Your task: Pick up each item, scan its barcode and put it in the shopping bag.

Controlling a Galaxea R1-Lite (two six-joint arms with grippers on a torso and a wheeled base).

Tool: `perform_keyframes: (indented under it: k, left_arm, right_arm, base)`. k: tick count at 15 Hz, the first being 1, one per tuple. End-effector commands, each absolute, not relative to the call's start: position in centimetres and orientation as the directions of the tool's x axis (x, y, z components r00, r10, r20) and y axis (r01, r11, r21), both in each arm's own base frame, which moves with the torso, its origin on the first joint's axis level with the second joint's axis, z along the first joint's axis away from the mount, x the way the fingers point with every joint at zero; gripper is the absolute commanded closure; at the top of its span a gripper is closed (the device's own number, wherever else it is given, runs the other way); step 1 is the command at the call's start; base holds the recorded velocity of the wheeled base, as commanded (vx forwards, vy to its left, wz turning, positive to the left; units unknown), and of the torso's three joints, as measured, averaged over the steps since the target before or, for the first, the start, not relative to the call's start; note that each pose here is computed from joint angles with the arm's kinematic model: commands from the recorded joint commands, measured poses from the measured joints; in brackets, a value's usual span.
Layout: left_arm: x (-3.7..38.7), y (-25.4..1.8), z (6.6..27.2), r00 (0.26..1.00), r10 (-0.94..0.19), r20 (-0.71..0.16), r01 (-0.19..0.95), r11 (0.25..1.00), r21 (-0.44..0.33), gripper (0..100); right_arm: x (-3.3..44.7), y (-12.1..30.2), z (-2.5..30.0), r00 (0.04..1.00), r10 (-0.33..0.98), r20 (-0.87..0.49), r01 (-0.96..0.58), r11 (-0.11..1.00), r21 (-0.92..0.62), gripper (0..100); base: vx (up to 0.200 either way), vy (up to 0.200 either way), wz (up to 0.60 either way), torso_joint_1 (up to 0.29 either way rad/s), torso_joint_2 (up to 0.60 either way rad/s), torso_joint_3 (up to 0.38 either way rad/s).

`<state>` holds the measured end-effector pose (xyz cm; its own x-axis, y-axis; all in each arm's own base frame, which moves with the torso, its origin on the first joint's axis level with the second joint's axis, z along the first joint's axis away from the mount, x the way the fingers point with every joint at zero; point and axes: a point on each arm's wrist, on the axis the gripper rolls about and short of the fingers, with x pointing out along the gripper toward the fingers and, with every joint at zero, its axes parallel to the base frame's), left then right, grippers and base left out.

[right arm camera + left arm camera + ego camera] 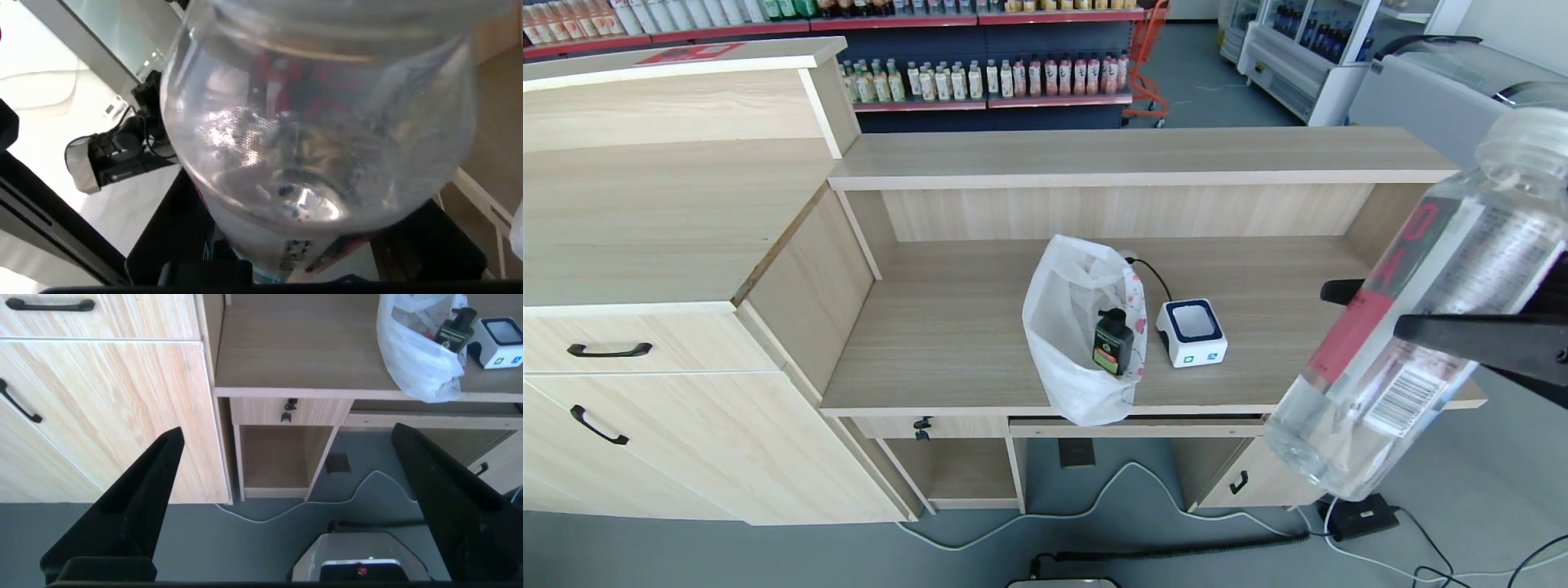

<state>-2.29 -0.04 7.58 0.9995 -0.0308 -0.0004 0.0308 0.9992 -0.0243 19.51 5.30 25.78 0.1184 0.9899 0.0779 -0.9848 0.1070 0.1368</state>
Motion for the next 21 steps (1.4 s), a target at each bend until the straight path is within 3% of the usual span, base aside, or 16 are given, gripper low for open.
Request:
perform_keyframes:
  k: [1, 2, 5, 7, 11, 16, 21]
  left_arm:
    - [-2.3, 0.0, 7.6, 1.0, -0.031, 0.0, 0.031, 0.999, -0.025, 0]
    - [-2.3, 0.0, 7.6, 1.0, -0.031, 0.0, 0.031, 0.999, -0.025, 0]
    - [-2.3, 0.0, 7.6, 1.0, -0.031, 0.0, 0.031, 0.999, -0.025, 0]
    - [-2.3, 0.0, 7.6, 1.0, -0.031, 0.0, 0.031, 0.999, -0.025, 0]
    - [-2.3, 0.0, 7.6, 1.0, -0.031, 0.0, 0.031, 0.999, -0.025, 0]
    - [-2.3, 0.0, 7.6, 1.0, -0.031, 0.0, 0.031, 0.999, -0.025, 0]
    - [-2.3, 0.0, 7.6, 1.0, -0.031, 0.0, 0.031, 0.999, -0.025, 0]
  right_arm:
    - [21.9, 2.6, 24.4, 0.257, 0.964, 0.059, -0.965, 0.253, 0.073, 100]
    - [23.8, -0.2, 22.7, 0.379, 0.925, 0.039, -0.924, 0.38, -0.043, 100]
    - [28.3, -5.0, 19.4, 0.573, 0.819, 0.005, -0.791, 0.555, -0.255, 100]
    - [31.7, -6.0, 18.1, 0.718, 0.696, -0.006, -0.657, 0.675, -0.337, 100]
    - [38.9, -6.8, 16.8, 0.698, 0.716, 0.02, -0.601, 0.601, -0.526, 100]
    - [45.5, -4.4, 15.7, 0.576, 0.815, 0.066, -0.454, 0.386, -0.803, 100]
    - [48.8, -3.5, 13.5, 0.465, 0.883, 0.067, -0.401, 0.277, -0.873, 100]
  base:
    - [0.0, 0.0, 0.0, 0.0, 0.0, 0.0]
    - [0.0, 0.0, 0.0, 0.0, 0.0, 0.0]
    - [0.0, 0.0, 0.0, 0.0, 0.0, 0.0]
    - [0.0, 0.0, 0.0, 0.0, 0.0, 0.0]
    - [0.0, 0.0, 0.0, 0.0, 0.0, 0.0]
    - [0.0, 0.0, 0.0, 0.0, 0.0, 0.0]
    - [0.0, 0.0, 0.0, 0.0, 0.0, 0.0]
